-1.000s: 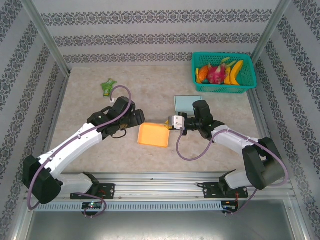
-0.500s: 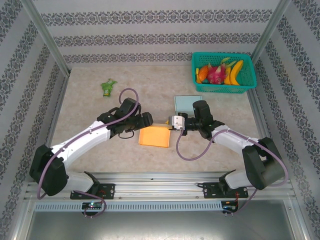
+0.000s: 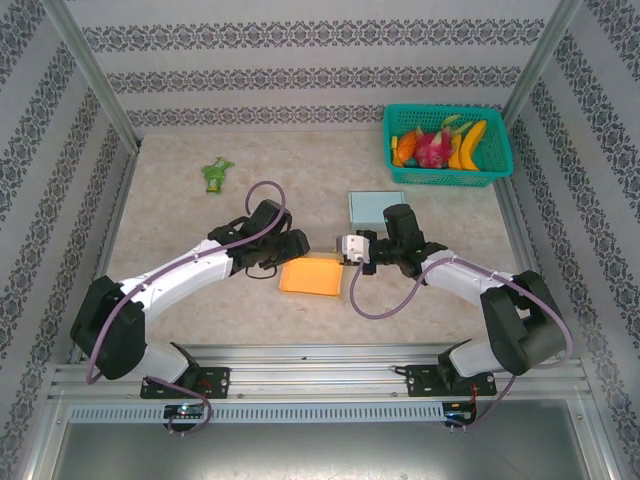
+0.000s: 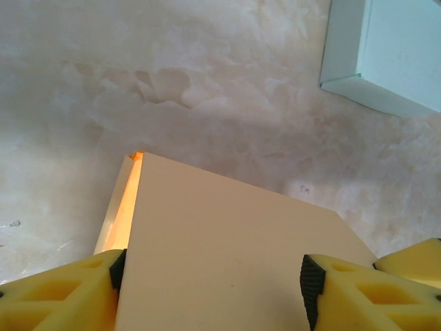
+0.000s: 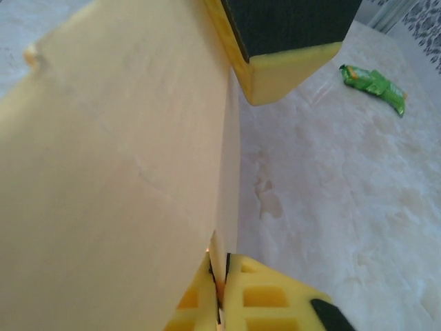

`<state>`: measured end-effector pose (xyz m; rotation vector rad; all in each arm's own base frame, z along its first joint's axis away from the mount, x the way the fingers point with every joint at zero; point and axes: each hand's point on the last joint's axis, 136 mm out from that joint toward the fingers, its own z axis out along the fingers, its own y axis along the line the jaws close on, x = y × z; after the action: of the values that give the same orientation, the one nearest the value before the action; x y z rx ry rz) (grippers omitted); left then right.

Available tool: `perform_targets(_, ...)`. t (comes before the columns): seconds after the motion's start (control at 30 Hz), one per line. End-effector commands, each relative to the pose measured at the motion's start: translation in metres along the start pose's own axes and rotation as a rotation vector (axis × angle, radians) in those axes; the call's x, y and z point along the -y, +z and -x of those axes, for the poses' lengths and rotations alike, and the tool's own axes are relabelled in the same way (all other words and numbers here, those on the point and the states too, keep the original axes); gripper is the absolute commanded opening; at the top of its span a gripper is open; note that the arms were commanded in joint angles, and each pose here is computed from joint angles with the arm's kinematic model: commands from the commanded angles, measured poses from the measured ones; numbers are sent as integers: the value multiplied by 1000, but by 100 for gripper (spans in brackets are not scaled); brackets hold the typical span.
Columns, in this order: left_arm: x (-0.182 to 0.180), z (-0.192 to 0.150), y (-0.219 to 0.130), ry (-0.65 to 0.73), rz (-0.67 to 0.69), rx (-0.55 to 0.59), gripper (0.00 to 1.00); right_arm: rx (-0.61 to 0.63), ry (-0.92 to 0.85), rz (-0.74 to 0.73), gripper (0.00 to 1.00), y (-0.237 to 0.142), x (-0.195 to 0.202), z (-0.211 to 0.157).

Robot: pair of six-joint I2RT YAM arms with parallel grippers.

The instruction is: Fold the paper box

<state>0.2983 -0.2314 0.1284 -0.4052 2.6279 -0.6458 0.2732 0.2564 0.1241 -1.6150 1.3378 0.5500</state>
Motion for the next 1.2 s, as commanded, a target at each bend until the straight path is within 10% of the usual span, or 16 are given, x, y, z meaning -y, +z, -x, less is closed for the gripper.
perform_targets(0.0,22,-14,2,47,-58,-15,61,-31,-28,12,13,1,-7,0)
perform_targets(0.5,-10,-37,9,63,65,51,61,-299,-76,51,56,-26,-26,-10)
perform_targets(0.83,-9,-38,-2,84,104,123,61,-443,-117,38,65,-67,-34,-9)
perform_targets(1.17,-12,-52,8,116,150,136,60,-361,331,-472,63,-101,33,20)
